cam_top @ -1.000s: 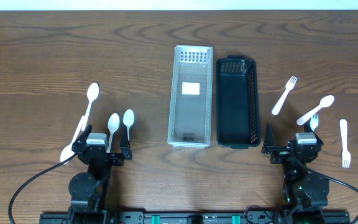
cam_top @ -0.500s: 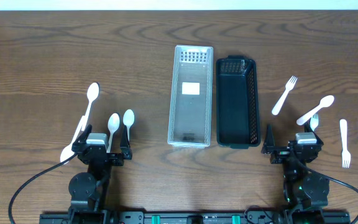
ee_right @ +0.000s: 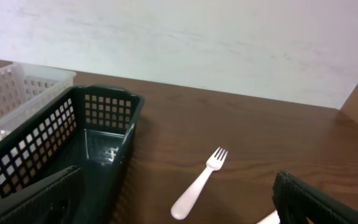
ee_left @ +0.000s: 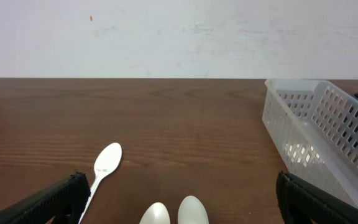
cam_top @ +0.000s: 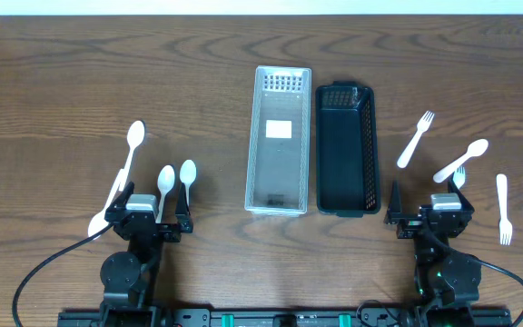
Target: Pack container
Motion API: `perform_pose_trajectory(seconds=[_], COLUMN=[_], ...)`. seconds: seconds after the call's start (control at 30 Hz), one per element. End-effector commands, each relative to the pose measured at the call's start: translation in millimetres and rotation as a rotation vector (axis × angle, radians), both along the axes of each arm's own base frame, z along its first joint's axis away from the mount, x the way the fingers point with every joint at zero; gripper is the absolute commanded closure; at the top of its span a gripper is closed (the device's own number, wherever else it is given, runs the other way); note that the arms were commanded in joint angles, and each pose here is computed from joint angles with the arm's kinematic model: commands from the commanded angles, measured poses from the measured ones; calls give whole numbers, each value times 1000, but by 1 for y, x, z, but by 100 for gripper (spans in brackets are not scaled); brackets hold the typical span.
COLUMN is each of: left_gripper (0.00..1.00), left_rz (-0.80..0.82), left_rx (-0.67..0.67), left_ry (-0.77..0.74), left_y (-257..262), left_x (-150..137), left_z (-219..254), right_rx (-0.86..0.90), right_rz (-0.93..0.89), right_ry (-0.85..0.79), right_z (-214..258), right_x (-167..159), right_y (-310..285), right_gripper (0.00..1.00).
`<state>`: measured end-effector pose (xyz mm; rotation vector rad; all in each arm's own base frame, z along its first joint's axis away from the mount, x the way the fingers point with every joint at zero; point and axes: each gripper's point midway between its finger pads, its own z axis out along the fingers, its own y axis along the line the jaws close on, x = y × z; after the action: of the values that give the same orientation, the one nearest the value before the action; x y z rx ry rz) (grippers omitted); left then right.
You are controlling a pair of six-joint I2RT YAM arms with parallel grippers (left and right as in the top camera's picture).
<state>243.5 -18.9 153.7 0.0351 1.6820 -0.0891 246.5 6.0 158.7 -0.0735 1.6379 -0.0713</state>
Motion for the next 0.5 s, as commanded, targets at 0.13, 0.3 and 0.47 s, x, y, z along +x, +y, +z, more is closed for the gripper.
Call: perform_pose_trajectory(seconds=[0.13,0.3,0.47], left_gripper=[2,2,2], left_rz=[7,21,16], left_rx=[-6,-103,-111], left_ry=[39,73,138], left_y=[1,1,0], left_x=[0,-4,-10], left_z=[-16,-4,33], right_rx=[44,184,236], right_rz=[59,165,183], right_ry=[-17,9,56], right_z=[4,3,17], right_x=[0,-3,-5], right_y=[11,31,35], right_gripper=[1,1,1])
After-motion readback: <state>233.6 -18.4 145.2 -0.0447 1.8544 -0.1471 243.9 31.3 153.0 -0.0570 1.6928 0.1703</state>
